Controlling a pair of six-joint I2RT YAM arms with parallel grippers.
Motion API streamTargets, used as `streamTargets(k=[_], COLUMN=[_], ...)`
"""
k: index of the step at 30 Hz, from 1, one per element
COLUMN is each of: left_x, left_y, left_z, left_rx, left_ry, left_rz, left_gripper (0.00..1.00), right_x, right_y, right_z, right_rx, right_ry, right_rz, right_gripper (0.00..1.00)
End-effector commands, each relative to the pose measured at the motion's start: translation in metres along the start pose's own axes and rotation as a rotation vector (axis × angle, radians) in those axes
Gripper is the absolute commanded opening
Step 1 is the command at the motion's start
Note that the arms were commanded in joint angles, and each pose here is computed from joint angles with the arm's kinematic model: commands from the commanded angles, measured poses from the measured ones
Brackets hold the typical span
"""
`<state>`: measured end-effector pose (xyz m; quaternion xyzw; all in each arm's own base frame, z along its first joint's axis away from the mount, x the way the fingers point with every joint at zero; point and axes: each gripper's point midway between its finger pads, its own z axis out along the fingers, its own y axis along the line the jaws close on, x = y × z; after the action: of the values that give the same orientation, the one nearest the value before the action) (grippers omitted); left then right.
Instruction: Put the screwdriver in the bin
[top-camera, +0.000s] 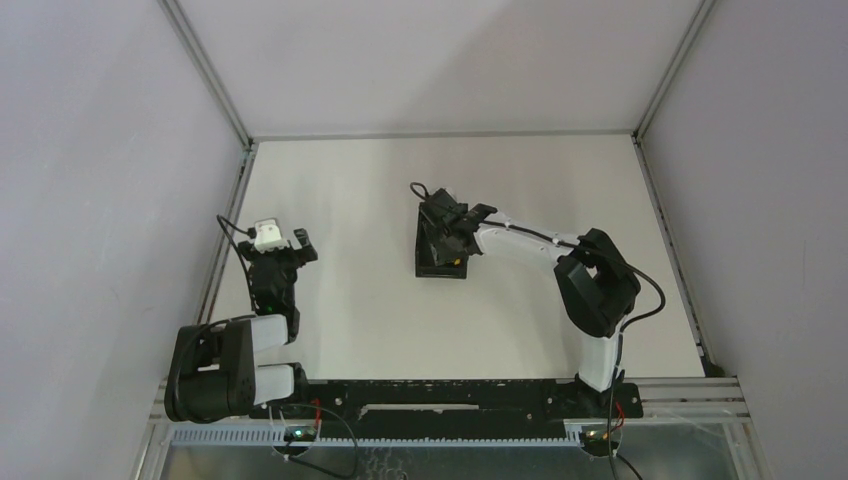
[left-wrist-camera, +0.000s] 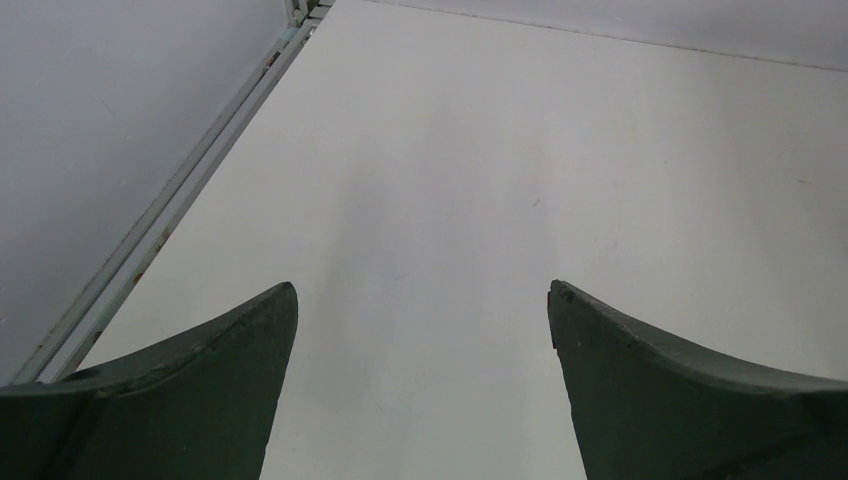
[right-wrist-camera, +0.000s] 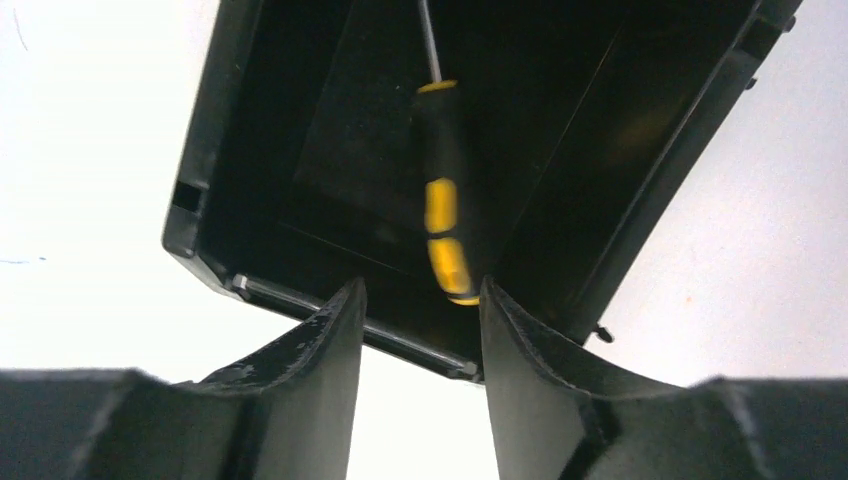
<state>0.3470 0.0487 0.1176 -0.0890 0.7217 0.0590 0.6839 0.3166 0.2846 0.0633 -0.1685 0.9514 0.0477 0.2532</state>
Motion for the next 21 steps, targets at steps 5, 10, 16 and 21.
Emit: streamTargets(k=[5, 10, 16, 21], left_x=[-0.019, -0.019, -0.019, -0.019], left_y=[-0.002, -0.002, -0.002, -0.002], left_z=[0.006, 0.006, 0.006, 0.006], left_rx=[0.002, 0.001, 0.002, 0.002], left_ry=[-0.057, -0.056, -0.056, -0.056], left_rz=[0.011, 0.011, 0.011, 0.011], left_gripper=[1.0, 1.0, 1.0, 1.0], right_x=[-0.02, -0.039, -0.058, -0.05], right_y=[0.017, 0.015, -0.024, -0.103], right_z=[-0.018, -0.047, -0.083, -0.106], right_rx=[-0.039, -0.033, 0.043, 0.157], right_ry=[-0.097, -0.143, -0.222, -0.271], right_rz=[0.018, 0.05, 0.119, 0.221], right_gripper=[0.66, 0.68, 0.85, 1.0])
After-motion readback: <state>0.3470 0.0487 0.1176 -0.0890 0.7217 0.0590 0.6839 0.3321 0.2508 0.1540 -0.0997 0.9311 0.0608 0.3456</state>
